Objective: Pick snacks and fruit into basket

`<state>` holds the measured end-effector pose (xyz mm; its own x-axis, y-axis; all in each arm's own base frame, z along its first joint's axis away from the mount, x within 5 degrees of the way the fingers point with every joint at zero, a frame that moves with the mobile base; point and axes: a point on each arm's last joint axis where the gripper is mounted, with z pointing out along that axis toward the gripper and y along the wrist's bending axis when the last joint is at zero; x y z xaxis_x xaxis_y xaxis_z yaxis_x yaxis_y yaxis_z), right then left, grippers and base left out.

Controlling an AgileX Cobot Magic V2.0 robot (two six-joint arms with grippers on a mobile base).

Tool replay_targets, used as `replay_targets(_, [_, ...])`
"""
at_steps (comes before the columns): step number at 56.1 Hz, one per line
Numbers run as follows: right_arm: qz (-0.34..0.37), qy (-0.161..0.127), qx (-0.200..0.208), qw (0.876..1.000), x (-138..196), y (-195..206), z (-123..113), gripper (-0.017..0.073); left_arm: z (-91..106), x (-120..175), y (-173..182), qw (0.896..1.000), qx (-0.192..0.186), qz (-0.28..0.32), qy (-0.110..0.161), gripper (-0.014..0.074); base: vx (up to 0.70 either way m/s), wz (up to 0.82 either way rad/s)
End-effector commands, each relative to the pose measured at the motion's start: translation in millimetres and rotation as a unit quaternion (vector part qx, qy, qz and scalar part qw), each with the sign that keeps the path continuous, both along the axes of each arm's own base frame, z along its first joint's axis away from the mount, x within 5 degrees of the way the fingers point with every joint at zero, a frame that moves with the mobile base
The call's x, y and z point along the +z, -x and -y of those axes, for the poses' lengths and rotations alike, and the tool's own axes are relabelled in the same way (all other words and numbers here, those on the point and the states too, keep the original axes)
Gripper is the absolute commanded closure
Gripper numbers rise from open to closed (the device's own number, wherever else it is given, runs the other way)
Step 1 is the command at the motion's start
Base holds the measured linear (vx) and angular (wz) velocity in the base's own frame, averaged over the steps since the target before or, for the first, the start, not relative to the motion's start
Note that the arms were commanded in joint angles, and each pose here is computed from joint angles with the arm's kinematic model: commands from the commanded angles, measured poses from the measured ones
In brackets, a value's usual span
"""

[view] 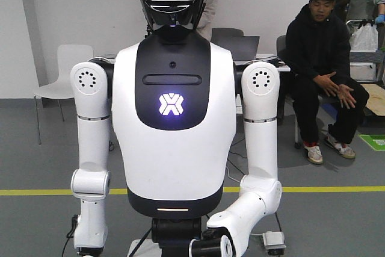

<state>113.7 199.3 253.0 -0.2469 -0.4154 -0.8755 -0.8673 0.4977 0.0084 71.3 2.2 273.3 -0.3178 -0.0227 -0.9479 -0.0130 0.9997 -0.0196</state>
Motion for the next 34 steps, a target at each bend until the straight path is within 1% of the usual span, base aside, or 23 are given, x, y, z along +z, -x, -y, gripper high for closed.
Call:
replay_targets(1, [0.044, -0.052, -0.009, 0.998, 16.2, -7.2, -7.5, 0.0539, 1.6, 19.5, -1.5, 0.998, -0.010, 0.061, 0.000, 0.0395, 0.00, 0.00])
replay_targets(9, [0.037, -0.041, -0.012, 0.998, 7.5, -10.8, -12.6, 0.0495, 1.6, 19.5, -1.5, 0.998, -0.010, 0.061, 0.000, 0.0395, 0.00, 0.00])
replay_targets(19, [0.027, -0.034, -0.016, 0.999, 1.3, -13.0, -15.8, 0.0400, 1.6, 19.5, -1.5, 0.998, -0.010, 0.061, 0.000, 0.0395, 0.00, 0.00])
replay_targets(25, [0.027, -0.034, -0.016, 0.999, 1.0, -13.0, -15.9, 0.0317, 1.6, 19.5, -1.5, 0.998, -0.010, 0.061, 0.000, 0.0395, 0.00, 0.00])
replay_targets(34, [0.028, -0.035, -0.017, 0.999, 1.2, -13.1, -16.0, 0.0159, 1.6, 19.5, -1.5, 0.998, -0.010, 0.061, 0.000, 0.0395, 0.00, 0.00])
